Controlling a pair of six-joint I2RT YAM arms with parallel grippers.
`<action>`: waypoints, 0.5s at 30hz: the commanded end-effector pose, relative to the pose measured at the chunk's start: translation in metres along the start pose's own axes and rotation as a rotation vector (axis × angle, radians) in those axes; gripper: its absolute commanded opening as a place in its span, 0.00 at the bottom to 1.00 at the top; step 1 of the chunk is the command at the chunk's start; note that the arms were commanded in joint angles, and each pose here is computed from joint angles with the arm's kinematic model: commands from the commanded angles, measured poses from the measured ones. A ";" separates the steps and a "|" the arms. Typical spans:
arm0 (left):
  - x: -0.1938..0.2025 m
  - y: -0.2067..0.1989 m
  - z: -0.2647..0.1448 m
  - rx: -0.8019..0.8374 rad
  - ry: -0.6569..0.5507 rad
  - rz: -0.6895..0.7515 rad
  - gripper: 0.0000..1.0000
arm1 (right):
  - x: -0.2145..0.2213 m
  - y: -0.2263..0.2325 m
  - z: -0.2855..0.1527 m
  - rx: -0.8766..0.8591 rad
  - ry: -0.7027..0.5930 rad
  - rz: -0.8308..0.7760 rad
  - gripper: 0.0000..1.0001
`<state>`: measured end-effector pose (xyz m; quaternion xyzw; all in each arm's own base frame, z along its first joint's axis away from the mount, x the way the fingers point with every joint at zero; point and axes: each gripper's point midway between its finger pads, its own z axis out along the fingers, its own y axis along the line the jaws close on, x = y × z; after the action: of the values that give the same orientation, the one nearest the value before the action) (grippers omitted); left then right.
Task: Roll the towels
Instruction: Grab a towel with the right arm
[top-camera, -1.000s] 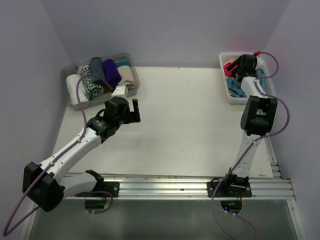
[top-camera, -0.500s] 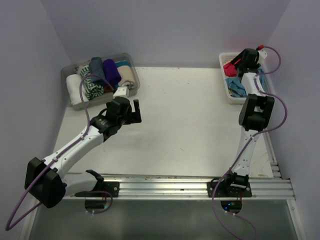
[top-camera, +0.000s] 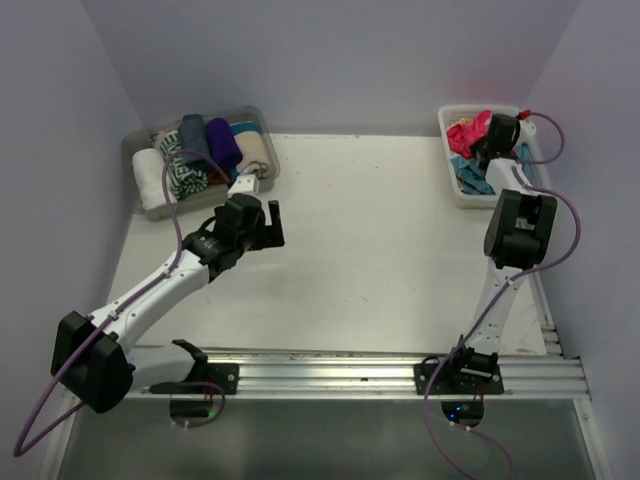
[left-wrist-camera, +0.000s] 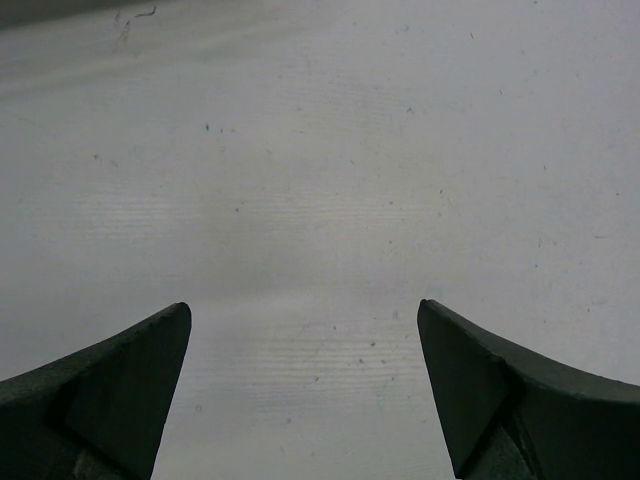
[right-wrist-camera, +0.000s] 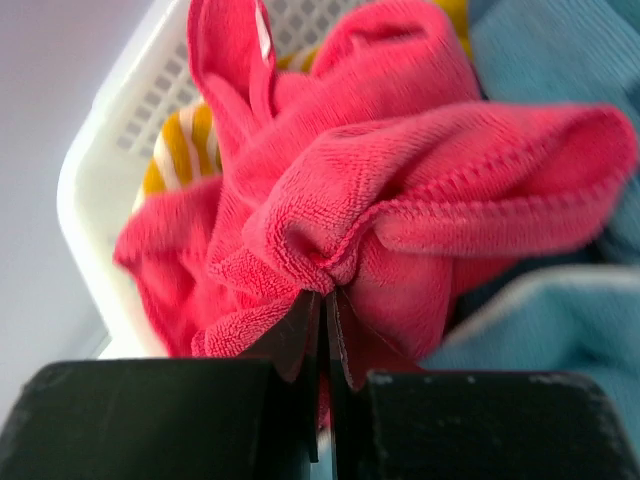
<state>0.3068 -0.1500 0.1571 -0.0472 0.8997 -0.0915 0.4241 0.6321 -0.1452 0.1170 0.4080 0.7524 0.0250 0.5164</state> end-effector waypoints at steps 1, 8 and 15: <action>-0.001 -0.005 0.004 0.010 -0.003 -0.014 1.00 | -0.042 0.030 -0.051 -0.123 -0.096 0.093 0.00; 0.010 -0.009 0.011 0.040 0.024 0.000 1.00 | -0.049 0.044 -0.117 -0.279 -0.136 0.185 0.00; 0.018 -0.011 0.013 0.073 0.027 0.008 1.00 | -0.047 0.085 -0.173 -0.399 -0.171 0.159 0.00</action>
<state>0.3003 -0.1565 0.1320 -0.0319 0.9126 -0.0994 0.3952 0.5527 -0.0860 0.2145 0.3923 0.6885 0.1320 0.5956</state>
